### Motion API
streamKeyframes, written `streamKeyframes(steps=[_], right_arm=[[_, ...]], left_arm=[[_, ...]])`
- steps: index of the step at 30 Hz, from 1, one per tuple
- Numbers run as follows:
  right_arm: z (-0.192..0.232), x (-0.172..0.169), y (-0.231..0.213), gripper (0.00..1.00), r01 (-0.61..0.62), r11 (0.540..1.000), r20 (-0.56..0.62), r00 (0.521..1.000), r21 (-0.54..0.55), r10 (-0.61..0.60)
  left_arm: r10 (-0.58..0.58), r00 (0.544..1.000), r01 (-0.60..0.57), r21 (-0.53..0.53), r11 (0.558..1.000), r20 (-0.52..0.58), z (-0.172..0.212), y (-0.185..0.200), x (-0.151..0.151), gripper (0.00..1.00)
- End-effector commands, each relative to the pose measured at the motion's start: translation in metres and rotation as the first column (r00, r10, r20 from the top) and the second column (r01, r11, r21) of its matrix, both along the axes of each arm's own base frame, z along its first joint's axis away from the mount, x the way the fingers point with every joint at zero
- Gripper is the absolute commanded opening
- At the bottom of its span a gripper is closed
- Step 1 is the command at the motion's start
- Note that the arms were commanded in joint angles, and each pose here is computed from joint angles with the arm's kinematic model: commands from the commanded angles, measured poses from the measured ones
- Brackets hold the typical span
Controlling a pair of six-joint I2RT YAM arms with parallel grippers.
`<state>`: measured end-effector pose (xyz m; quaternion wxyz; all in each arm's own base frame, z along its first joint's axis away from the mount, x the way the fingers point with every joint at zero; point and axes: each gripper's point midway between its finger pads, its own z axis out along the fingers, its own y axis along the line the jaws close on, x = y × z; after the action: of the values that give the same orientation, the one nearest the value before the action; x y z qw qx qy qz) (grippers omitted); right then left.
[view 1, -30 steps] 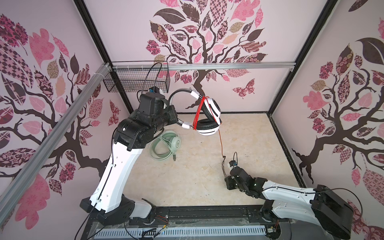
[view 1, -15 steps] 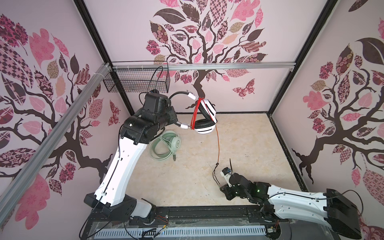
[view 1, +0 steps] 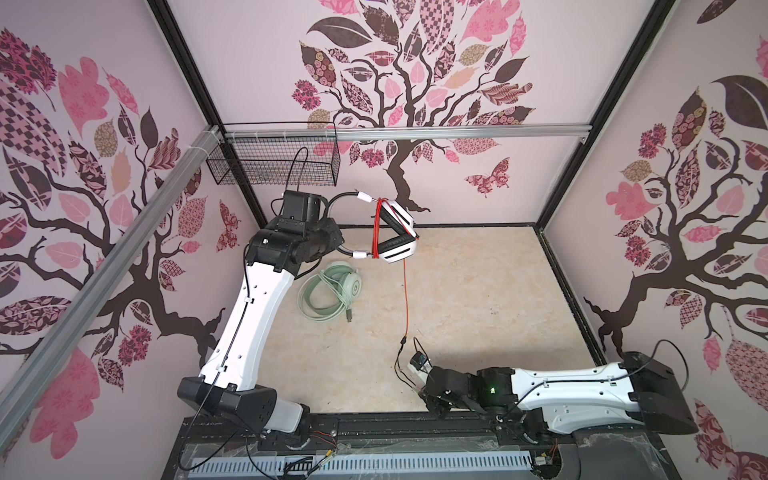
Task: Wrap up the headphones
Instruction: 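Pull the pink plug toward the robot with the right gripper, straightening the cable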
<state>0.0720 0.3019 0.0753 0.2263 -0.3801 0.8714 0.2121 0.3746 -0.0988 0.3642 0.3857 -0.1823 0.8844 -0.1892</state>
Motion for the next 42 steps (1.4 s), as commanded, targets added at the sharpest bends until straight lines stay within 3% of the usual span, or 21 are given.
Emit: streamKeyframes(steps=[1, 8, 16, 22, 33, 42], right_arm=[[0.009, -0.014, 0.020, 0.00, -0.097, 0.995, 0.034, 0.995, -0.032, 0.098], [0.038, -0.056, 0.062, 0.00, -0.252, 0.967, 0.054, 0.966, -0.029, 0.253], [0.062, -0.073, 0.078, 0.00, -0.299, 0.954, 0.050, 0.953, 0.016, 0.298], [0.051, -0.084, 0.080, 0.00, -0.339, 0.941, 0.016, 0.940, -0.002, 0.339], [0.065, -0.113, 0.079, 0.00, -0.416, 0.910, 0.003, 0.910, -0.003, 0.416], [0.104, -0.130, 0.065, 0.00, -0.438, 0.898, 0.039, 0.899, 0.031, 0.437]], left_arm=[[-0.022, 0.996, 0.032, -0.120, 0.992, 0.084, 0.023, -0.015, 0.010, 0.00], [0.012, 0.997, -0.001, -0.139, 0.990, 0.076, 0.018, -0.016, 0.031, 0.00], [-0.020, 1.000, 0.022, -0.215, 0.976, 0.013, -0.002, -0.029, 0.055, 0.00], [-0.079, 0.996, 0.056, -0.363, 0.930, -0.048, -0.017, -0.040, 0.064, 0.00], [0.047, 0.994, -0.067, -0.211, 0.975, -0.101, -0.052, -0.001, 0.083, 0.00], [0.150, 0.976, -0.160, -0.050, 0.986, -0.157, -0.095, 0.028, 0.096, 0.00]])
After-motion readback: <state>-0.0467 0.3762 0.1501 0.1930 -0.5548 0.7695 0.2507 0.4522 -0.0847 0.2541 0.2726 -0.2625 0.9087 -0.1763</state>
